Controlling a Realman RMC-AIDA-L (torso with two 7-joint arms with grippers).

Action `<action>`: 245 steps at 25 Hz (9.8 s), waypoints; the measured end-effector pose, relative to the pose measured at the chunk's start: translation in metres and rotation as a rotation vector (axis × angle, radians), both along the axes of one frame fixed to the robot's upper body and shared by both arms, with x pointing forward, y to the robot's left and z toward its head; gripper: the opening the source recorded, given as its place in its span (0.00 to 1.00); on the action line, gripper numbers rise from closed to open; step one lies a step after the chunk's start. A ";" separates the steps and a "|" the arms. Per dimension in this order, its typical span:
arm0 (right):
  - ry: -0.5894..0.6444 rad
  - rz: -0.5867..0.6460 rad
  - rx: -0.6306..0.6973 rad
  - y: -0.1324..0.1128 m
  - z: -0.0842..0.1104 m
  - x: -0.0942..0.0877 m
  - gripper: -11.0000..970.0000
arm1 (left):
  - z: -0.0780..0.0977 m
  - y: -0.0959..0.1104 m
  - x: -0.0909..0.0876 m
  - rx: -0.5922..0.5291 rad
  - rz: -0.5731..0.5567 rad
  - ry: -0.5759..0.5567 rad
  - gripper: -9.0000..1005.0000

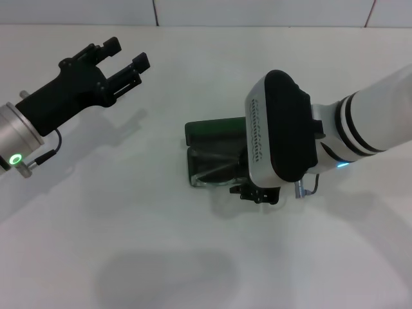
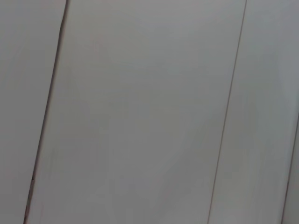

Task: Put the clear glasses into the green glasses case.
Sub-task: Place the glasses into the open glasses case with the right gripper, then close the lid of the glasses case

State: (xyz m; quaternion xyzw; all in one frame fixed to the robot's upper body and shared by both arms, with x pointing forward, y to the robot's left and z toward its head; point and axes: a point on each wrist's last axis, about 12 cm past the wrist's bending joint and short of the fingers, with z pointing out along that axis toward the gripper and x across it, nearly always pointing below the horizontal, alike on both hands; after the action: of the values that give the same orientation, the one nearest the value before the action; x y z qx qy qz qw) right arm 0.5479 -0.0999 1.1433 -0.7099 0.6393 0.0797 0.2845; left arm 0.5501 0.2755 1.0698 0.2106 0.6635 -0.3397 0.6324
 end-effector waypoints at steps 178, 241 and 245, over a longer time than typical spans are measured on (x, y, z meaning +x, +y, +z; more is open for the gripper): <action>0.184 -0.068 0.701 -0.179 -0.010 0.005 0.42 | 0.002 -0.006 0.002 -0.008 -0.008 -0.012 0.73; 0.124 0.025 0.745 -0.203 -0.043 -0.033 0.80 | -0.017 -0.108 0.032 0.378 -0.320 0.313 0.73; 0.119 0.023 0.743 -0.203 -0.042 -0.031 0.80 | -0.019 -0.106 0.031 0.380 -0.318 0.317 0.73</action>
State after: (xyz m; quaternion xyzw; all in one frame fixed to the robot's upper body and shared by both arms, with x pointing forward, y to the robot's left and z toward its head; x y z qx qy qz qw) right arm 0.5166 -0.3025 1.1009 -0.5594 0.5743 0.3505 0.4841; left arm 0.5807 0.1695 1.0507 0.3707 0.7645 -0.3330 0.4089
